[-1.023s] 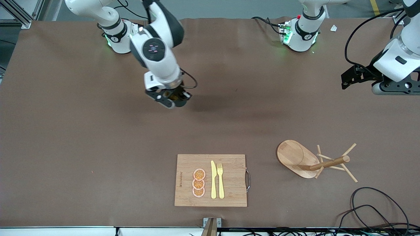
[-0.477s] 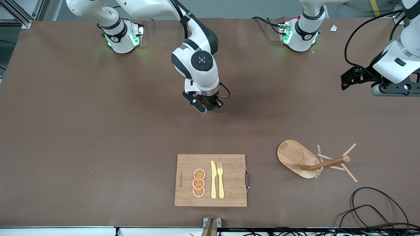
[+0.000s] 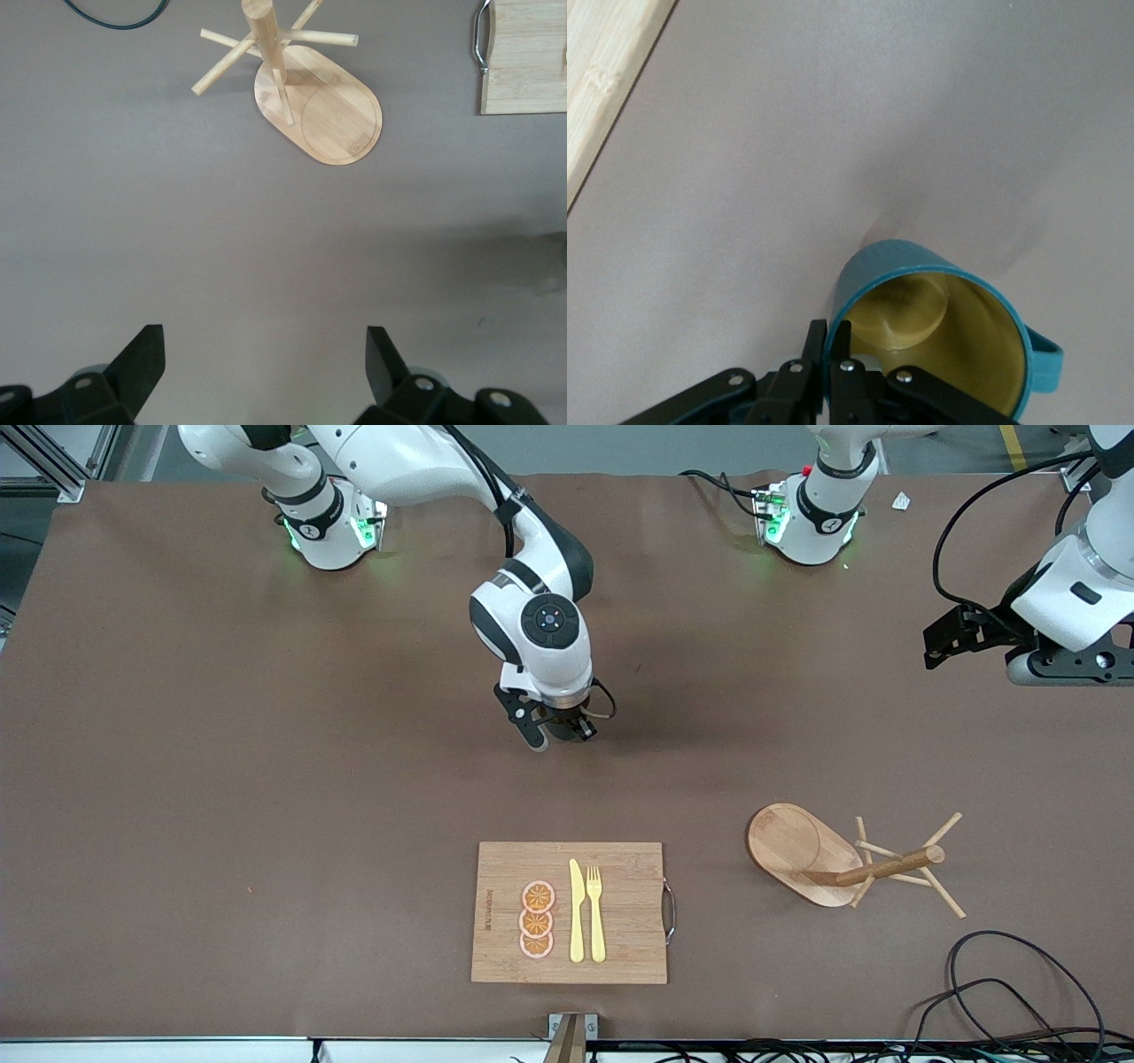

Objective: Pass cup and hang on rack
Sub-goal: 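Carry the teal mug with the right gripper toward the table middle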

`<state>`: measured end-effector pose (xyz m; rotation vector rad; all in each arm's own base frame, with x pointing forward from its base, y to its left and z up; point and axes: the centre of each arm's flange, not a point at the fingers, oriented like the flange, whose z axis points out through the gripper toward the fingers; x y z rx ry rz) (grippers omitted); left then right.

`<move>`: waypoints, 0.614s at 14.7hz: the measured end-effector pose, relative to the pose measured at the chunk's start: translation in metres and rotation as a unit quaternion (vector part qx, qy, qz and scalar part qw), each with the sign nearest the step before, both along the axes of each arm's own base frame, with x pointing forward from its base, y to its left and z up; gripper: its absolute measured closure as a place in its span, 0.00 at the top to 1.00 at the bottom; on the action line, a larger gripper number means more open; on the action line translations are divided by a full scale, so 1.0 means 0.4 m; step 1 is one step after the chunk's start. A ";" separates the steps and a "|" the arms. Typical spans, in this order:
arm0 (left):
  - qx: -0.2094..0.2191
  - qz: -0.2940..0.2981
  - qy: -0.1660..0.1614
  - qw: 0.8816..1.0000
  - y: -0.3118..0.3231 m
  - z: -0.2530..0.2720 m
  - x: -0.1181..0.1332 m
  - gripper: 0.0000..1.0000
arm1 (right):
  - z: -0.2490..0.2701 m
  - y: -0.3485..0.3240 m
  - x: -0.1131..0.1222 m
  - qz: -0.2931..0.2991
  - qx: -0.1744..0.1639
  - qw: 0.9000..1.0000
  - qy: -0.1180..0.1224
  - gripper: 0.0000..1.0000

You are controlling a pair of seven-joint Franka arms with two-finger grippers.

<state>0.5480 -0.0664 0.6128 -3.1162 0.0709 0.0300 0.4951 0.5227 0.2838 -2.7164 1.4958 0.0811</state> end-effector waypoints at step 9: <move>0.000 0.003 0.000 1.000 0.007 0.001 0.001 1.00 | -0.072 0.078 -0.018 0.009 -0.045 0.998 -0.035 0.04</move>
